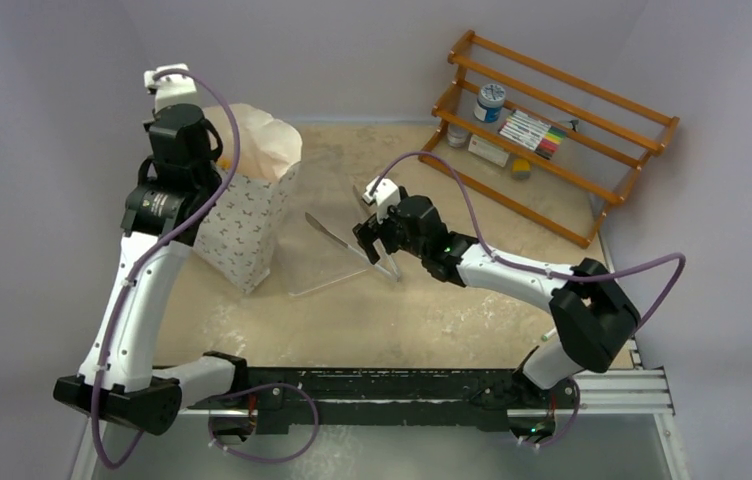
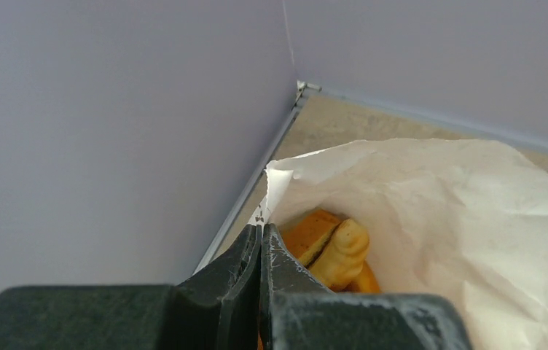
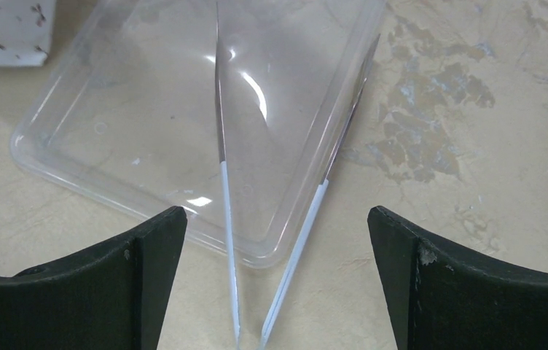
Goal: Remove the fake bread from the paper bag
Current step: Pick up the clamp from the container.
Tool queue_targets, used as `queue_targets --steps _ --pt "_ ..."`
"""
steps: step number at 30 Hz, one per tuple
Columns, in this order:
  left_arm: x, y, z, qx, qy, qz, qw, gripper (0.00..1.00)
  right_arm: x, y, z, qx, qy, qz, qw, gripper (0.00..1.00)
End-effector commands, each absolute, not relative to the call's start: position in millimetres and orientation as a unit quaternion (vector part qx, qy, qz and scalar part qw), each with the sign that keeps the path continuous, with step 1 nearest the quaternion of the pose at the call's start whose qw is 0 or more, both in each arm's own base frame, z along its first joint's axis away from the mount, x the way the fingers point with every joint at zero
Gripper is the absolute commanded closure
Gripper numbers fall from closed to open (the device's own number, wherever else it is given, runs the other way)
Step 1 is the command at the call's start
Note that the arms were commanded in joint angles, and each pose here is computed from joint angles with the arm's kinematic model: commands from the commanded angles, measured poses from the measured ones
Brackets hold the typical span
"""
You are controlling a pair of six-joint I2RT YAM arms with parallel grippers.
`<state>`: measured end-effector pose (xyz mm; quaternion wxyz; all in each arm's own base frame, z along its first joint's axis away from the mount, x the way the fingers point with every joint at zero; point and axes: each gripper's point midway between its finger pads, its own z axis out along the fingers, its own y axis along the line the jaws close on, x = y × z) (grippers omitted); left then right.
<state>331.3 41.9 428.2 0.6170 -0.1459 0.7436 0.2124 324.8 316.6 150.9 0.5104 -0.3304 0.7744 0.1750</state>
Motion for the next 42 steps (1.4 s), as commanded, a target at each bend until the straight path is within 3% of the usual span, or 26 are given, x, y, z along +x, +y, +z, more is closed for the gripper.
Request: queue_targets --steps 1,11,28,42 --pt "343.6 45.6 419.0 -0.157 0.726 0.184 0.643 1.0 326.6 324.4 142.4 -0.331 0.772 0.188 0.509 0.02" --pt "378.0 34.3 353.3 -0.156 0.761 0.111 0.621 1.0 326.5 328.3 111.1 -0.341 0.785 0.185 0.483 0.0" --pt "448.0 -74.6 321.3 -0.071 0.787 -0.168 0.589 1.0 327.1 332.5 80.2 -0.349 0.791 0.19 0.465 0.0" --pt "414.5 -166.2 275.0 0.016 0.817 -0.311 0.485 1.0 342.8 320.1 68.4 -0.331 0.798 0.189 0.466 0.0"
